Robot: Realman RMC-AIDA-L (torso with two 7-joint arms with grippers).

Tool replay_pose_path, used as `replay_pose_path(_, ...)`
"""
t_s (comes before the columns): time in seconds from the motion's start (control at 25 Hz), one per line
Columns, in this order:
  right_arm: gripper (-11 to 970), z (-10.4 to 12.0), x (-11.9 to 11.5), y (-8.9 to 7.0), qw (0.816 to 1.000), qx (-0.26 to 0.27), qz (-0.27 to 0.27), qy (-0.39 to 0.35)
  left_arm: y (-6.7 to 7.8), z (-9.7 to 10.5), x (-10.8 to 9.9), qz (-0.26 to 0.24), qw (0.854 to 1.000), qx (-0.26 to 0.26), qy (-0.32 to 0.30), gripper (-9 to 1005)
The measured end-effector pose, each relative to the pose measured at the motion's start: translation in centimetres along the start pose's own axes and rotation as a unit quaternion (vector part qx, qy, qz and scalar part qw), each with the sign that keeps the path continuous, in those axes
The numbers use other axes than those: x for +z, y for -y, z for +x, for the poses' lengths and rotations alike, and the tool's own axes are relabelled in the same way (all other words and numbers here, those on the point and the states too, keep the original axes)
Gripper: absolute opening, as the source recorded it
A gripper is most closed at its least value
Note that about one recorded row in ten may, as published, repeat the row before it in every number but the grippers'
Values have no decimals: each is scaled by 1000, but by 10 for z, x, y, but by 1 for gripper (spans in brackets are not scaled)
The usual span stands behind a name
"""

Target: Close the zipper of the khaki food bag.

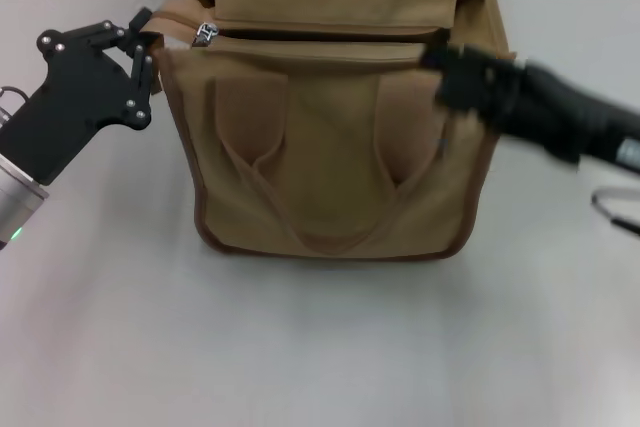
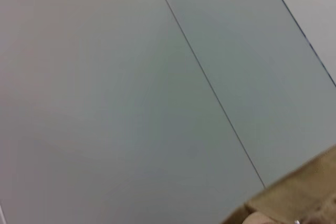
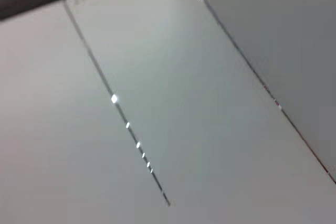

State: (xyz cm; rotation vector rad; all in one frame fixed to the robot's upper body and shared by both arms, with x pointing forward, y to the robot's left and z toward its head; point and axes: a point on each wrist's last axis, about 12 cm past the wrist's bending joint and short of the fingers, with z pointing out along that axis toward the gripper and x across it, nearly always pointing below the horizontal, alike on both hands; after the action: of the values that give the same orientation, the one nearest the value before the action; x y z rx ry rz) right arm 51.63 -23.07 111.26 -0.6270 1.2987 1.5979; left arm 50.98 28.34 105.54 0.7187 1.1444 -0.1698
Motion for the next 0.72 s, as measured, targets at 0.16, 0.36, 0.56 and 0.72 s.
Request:
replay_pose_path(0.16, 729, -23, 17, 14, 998, 56, 6, 9, 1, -3, 4, -20, 1000, -6, 18, 17)
replay_pose_path(0.36, 728, -40, 50, 35, 995, 97, 28, -11, 1, -6, 8, -30, 999, -13, 29, 19)
replay_pose_path(0.56, 728, -45, 78, 57, 986, 141, 83, -44, 1, -8, 12, -31, 999, -14, 38, 20)
replay_pose_path(0.72, 728, -44, 99, 63, 979, 161, 94, -86, 0, -9, 15, -29, 999, -13, 43, 22)
